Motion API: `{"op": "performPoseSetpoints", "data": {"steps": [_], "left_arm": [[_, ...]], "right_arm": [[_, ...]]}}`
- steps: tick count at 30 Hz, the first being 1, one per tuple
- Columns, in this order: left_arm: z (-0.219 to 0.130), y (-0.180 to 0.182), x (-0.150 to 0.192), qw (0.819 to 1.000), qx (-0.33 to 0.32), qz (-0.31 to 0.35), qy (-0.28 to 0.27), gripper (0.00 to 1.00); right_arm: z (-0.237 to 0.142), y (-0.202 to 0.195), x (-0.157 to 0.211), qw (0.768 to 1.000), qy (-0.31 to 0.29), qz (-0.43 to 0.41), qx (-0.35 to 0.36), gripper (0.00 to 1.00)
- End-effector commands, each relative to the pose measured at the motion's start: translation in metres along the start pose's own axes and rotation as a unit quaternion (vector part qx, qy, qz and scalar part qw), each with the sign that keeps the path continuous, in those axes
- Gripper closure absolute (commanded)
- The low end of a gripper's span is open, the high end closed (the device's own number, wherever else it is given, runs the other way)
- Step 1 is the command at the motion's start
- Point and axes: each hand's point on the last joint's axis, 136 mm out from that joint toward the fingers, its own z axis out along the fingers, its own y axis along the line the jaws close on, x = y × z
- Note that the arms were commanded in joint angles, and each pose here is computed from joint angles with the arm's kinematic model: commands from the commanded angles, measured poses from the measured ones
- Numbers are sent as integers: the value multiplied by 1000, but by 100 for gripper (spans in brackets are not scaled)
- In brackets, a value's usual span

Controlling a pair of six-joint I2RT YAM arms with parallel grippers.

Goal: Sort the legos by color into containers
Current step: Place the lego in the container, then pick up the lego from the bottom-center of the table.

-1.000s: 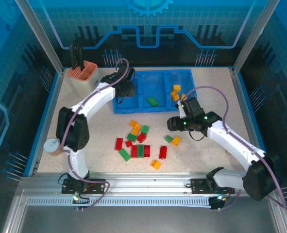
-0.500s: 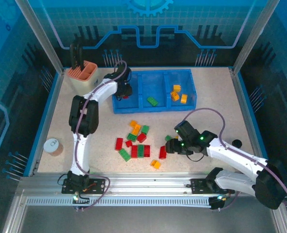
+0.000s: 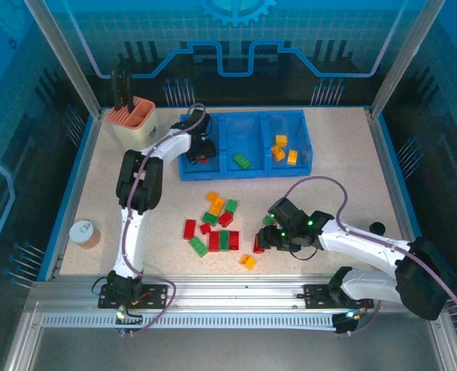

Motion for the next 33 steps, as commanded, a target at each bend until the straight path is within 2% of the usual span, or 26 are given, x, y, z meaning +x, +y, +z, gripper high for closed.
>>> {"op": "performPoseSetpoints", "data": {"steps": [1,15,21,27,31,33], "left_arm": [[-27,-11,-10,999,24,9,-22,45],[-129,-47,-46,989,100,26,-107,41],[-169,-56,-48,983,116,44,-136,41],[-216,-53,-43,976,129,53,-165,39],[-255,-42,-33,970,129,63,-194,38],[-273,-31,-22,969,120,69,-203,37]], "right_arm": [[4,3,0,1000,-5,-6,7,32],[34,18,-11,999,7,-36,16,36],[44,23,-18,998,12,-53,27,48],[49,28,-20,996,27,-75,36,65],[33,35,-34,991,18,-118,55,73],[14,52,-51,987,1,-153,54,75]]}}
